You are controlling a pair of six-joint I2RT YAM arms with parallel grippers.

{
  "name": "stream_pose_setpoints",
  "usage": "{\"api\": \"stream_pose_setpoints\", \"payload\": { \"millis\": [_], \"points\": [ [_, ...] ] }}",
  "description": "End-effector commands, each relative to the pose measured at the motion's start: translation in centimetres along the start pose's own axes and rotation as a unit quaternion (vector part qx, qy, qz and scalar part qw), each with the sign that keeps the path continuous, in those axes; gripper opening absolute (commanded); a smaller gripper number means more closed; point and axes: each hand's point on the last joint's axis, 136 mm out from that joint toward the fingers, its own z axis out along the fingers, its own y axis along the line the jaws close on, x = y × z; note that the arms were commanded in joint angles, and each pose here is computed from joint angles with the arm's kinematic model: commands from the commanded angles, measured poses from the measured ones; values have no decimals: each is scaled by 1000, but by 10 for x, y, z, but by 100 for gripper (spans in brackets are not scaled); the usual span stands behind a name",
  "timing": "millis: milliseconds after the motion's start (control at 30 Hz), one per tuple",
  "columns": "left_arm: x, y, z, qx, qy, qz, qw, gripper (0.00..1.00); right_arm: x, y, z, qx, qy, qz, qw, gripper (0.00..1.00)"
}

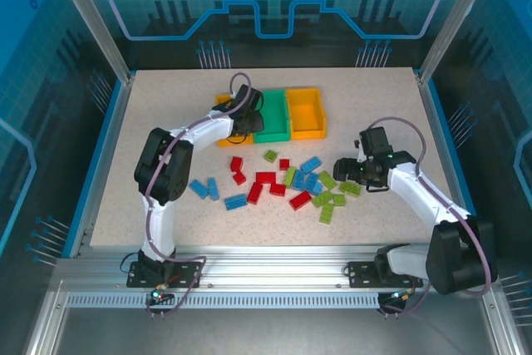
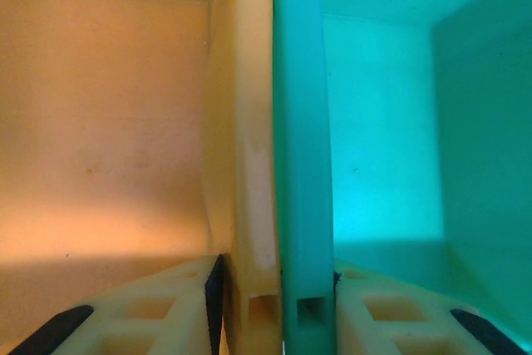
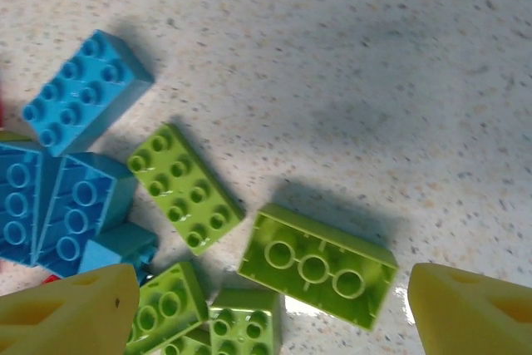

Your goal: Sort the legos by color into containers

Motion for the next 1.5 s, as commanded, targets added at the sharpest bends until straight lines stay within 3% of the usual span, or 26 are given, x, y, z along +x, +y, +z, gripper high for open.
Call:
{"api": "stream_pose_setpoints", "payload": {
  "millis": [0, 367, 733, 1233, 1467],
  "points": [
    [14, -22, -8, 28, 9, -7, 1000, 36, 22, -12, 10, 17, 45, 39, 998, 88],
    [5, -38, -50, 63, -39, 7, 997, 45, 26, -11, 28, 7, 64, 68, 996, 92],
    [13, -33, -100, 77, -71, 22, 994, 59, 28, -17, 46, 30, 86, 74, 993, 88],
    [45, 7, -114, 46, -74, 23, 996, 64, 21, -21, 54, 43, 92, 67, 993, 69],
    [54, 18, -116, 35, -71, 23, 997, 64, 10, -16, 39, 37, 72, 61, 995, 67]
  ]
}}
